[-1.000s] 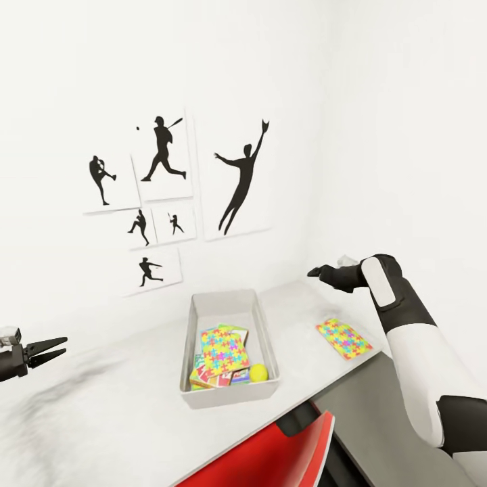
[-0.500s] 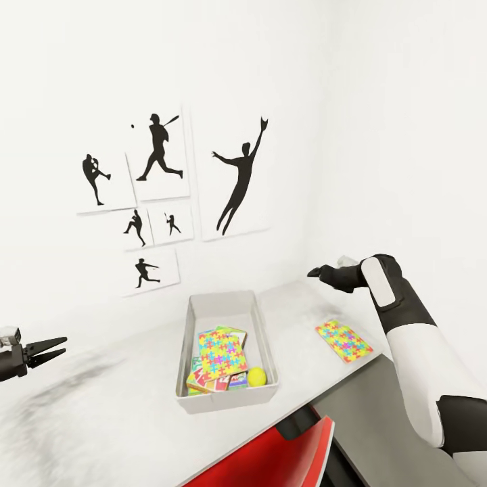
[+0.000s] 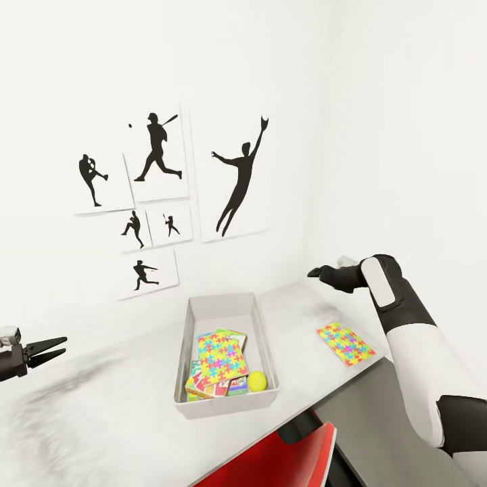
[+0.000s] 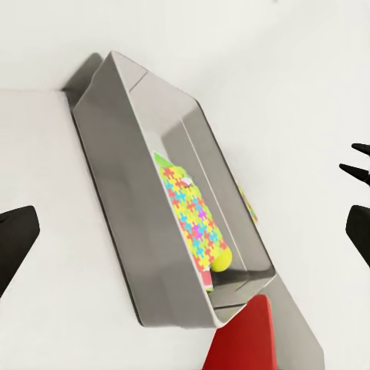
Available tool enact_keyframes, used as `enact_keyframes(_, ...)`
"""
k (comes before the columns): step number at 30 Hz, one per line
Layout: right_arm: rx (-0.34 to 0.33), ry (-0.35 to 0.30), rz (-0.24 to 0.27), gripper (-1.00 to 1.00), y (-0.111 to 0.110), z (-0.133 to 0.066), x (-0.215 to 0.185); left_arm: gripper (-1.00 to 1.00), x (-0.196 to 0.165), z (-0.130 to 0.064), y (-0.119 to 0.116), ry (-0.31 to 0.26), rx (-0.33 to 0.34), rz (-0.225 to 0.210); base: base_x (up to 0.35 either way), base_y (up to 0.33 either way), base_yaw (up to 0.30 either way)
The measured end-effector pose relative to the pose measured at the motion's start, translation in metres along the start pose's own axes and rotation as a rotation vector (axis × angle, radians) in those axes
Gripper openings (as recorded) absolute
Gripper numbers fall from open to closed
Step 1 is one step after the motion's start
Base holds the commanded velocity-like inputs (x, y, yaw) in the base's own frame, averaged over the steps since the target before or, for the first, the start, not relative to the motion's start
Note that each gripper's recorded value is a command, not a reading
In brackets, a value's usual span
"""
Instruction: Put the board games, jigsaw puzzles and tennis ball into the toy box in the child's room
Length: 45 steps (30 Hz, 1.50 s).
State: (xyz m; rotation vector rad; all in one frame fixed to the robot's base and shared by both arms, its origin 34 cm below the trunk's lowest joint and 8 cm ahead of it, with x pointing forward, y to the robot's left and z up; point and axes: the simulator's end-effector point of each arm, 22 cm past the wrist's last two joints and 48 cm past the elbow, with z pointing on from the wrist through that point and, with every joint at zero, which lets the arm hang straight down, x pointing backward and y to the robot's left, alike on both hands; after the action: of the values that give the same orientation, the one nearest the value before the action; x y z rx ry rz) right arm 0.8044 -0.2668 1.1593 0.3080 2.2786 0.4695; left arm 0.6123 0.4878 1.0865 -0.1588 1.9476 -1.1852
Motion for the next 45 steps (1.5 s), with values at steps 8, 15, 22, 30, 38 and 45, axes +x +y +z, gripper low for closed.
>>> enact_keyframes(8,0.001,0.000,0.000,1.00,-0.0001,-0.0003,0.0000,1.00,-0.0001,-0.0003,-0.0001,0.000,0.000,0.000,0.073,0.012,0.000)
enact_keyframes(15,0.001,0.000,0.000,1.00,-0.0004,-0.0001,-0.0001,1.00,-0.0001,-0.0002,0.0000,0.000,0.000,0.000,0.042,0.005,0.000)
enact_keyframes(22,0.001,0.001,0.000,1.00,-0.0004,0.0001,0.0002,1.00,0.0002,0.0001,0.0000,0.001,0.000,0.000,0.005,0.001,0.000)
enact_keyframes(30,0.003,-0.001,-0.001,1.00,-0.0013,-0.0002,-0.0003,1.00,0.0000,-0.0001,0.0000,0.000,0.000,0.000,0.000,0.000,0.000)
enact_keyframes(38,0.005,-0.002,-0.001,1.00,-0.0019,-0.0008,-0.0011,1.00,-0.0001,-0.0002,0.0000,0.000,0.000,0.000,0.000,0.000,0.000)
enact_keyframes(45,0.007,-0.005,-0.001,1.00,-0.0037,-0.0016,-0.0022,1.00,-0.0001,-0.0002,0.0001,0.000,0.000,0.000,0.000,0.000,0.000)
